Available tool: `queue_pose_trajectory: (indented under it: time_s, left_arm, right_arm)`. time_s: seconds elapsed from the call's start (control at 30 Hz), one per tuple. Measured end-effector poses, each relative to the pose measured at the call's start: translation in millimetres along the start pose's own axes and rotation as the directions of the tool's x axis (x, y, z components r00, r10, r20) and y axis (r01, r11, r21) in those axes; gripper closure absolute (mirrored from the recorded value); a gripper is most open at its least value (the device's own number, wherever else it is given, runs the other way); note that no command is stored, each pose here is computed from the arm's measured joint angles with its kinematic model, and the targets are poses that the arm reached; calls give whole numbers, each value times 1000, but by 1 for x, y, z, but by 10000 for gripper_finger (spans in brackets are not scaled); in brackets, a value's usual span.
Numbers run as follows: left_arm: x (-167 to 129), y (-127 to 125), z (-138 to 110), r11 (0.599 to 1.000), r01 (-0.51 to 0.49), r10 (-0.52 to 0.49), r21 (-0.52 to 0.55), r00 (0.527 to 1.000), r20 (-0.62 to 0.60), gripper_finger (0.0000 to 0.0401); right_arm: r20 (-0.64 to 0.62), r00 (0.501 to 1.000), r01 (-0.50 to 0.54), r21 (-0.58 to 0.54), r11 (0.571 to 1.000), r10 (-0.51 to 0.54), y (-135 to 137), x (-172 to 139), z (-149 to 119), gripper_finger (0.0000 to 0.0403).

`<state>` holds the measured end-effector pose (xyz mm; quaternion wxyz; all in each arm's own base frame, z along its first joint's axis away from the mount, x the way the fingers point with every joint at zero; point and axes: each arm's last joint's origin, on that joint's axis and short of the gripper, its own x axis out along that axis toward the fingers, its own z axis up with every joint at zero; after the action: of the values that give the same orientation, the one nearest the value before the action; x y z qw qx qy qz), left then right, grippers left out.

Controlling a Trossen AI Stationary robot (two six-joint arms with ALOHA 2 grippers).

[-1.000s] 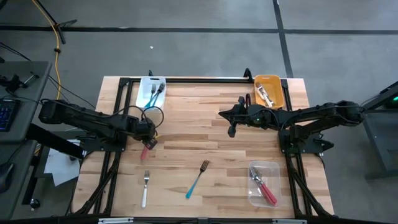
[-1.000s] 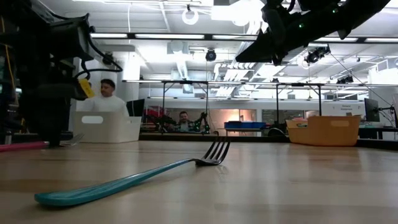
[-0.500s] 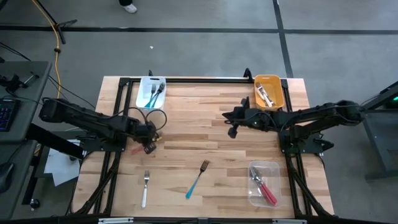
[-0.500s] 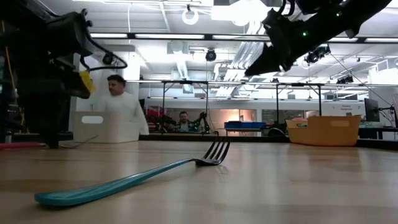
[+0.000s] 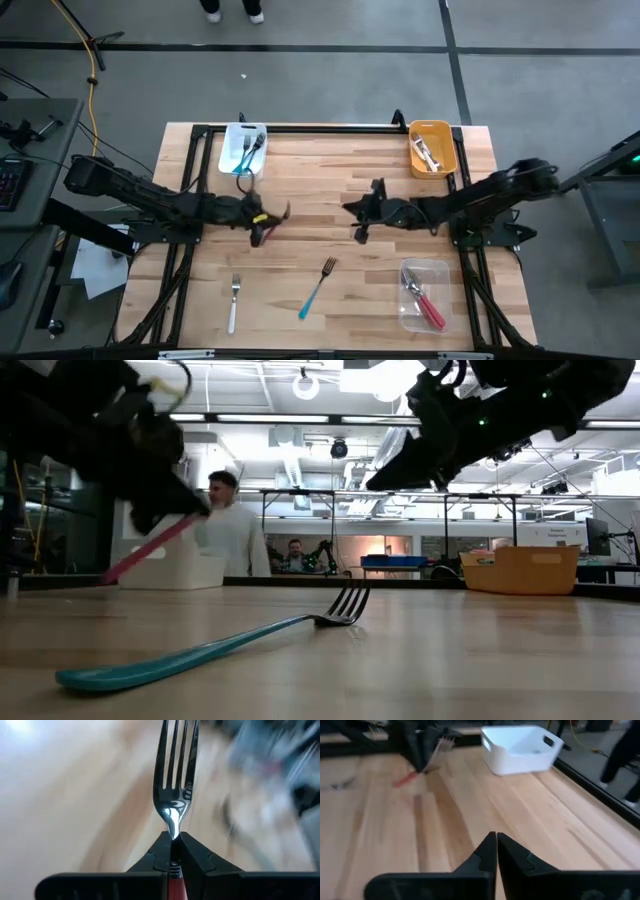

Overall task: Sort silverware by color (type)
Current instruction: Put the light red fork into the transparent bin

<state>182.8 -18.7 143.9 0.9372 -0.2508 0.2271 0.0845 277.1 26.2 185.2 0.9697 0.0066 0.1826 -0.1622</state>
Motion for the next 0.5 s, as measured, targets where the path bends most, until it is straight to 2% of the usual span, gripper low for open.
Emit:
queue_pose_trajectory:
  time_s: [0.1, 0.23, 0.37, 0.5]
  left_arm:
    - [-2, -5, 14, 1000, 1, -5, 23, 982, 191, 389]
    - [-7, -11, 30, 997, -48, 23, 52, 916, 400, 389]
    - [-10, -14, 40, 992, -109, 61, 63, 857, 512, 389]
    - [-9, -20, 50, 989, -128, 62, 77, 820, 569, 389]
  right_arm:
    - [71, 997, -30, 27, 999, 28, 10, 13, -3, 369]
    - [143, 989, -56, 68, 996, 46, 22, 30, 1, 310]
    - [161, 986, -63, 94, 994, 47, 33, 49, 11, 249]
    - [197, 979, -65, 86, 994, 47, 44, 68, 28, 209]
